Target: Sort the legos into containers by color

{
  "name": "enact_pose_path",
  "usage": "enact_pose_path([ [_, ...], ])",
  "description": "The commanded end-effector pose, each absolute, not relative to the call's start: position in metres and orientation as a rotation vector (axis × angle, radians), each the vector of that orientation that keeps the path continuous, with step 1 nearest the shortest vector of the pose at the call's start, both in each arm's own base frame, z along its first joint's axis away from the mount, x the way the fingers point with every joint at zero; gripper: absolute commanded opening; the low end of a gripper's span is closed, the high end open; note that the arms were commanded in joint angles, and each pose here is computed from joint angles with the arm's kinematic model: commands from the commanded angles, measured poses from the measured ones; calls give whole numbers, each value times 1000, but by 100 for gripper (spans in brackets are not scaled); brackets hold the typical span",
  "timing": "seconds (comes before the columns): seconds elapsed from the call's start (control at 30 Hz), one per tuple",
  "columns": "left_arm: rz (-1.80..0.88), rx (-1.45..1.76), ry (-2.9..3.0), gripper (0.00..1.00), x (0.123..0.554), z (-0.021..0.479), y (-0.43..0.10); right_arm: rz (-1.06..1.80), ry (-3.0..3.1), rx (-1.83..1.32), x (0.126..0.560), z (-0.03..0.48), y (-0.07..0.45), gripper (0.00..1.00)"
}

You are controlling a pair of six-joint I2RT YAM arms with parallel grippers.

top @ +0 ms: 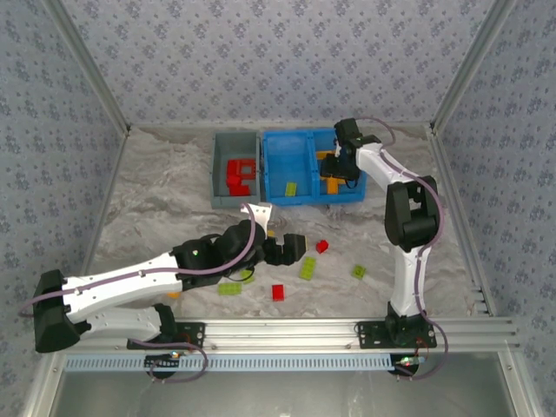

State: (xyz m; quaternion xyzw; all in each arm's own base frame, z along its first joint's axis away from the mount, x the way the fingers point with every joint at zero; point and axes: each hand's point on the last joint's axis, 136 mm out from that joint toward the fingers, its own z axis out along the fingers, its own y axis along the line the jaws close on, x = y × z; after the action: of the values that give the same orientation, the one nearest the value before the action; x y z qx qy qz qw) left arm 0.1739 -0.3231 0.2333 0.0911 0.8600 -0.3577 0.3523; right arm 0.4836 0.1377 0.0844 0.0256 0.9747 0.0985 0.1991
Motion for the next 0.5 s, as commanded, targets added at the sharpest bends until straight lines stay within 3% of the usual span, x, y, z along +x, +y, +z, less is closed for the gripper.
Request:
enact_pose_path([
  [0.0, -904, 243, 2227, 97, 177, 241, -323, 359, 2696, 48, 477, 110, 144, 59],
  [0.2, -752, 161, 2293, 89, 182, 231, -299, 351, 2588, 39, 476, 166, 141, 57],
  [0.47, -383, -68, 2430, 84, 185, 212, -208, 286, 2338, 35, 431, 268, 135, 55],
])
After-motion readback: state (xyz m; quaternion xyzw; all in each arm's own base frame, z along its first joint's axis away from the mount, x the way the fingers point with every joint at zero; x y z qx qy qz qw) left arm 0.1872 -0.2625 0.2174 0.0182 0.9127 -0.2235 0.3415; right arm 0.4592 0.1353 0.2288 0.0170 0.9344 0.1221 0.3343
